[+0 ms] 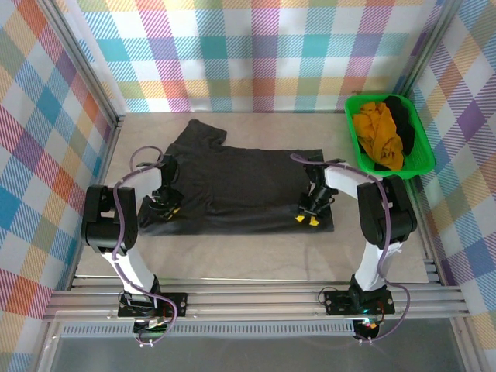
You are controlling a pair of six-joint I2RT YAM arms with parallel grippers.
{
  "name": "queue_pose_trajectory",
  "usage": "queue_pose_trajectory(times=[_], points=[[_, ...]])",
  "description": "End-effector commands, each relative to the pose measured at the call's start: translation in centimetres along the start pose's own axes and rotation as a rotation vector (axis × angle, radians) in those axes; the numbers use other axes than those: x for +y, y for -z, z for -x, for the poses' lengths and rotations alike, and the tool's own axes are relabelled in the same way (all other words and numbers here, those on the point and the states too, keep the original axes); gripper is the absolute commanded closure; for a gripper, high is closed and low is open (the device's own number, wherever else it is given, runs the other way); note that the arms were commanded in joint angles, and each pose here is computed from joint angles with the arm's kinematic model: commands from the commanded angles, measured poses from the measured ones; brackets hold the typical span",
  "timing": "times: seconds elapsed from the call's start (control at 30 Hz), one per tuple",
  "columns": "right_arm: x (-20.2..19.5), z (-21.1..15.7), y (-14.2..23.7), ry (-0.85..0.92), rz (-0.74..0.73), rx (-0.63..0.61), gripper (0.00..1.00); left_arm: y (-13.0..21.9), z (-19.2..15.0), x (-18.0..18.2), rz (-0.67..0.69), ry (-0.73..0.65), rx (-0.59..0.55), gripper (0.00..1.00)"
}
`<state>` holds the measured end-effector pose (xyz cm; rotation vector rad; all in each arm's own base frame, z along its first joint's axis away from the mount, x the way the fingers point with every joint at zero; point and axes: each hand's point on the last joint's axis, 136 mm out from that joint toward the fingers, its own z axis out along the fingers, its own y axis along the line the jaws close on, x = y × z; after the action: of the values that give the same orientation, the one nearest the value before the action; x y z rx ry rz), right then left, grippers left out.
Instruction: Fold and stack the t-shirts
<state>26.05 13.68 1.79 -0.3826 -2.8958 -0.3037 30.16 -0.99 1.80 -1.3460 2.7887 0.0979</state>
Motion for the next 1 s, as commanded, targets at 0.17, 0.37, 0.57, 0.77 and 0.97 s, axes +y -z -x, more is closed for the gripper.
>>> queue_pose_trajectory(times=[0.17, 0.37, 0.57, 0.77, 0.97], points=[[1.8, 2.0, 5.2, -0.009, 0.054, -0.116, 0.55, 6.4, 4.5, -1.8, 0.001, 0.037, -0.131, 0.65], [4.7, 10.9, 10.8, -0.066, 0.278, -0.320, 0.53, 10.6, 12.0, -13.2, -0.197, -0.051, -0.249, 0.58], [7.1, 17.9, 14.4, -0.005, 0.416, -0.459, 0.50, 10.3, 19.1, -21.3, -0.322, -0.127, -0.402, 0.54], [7.5, 21.0, 14.4, -0.002, 0.449, -0.472, 0.50, 8.3, 23.7, -26.2, -0.477, -0.100, -0.522, 0.47], [7.7, 22.2, 14.2, -0.009, 0.451, -0.484, 0.50, 7.0, 26.7, -30.2, -0.608, -0.089, -0.649, 0.46]])
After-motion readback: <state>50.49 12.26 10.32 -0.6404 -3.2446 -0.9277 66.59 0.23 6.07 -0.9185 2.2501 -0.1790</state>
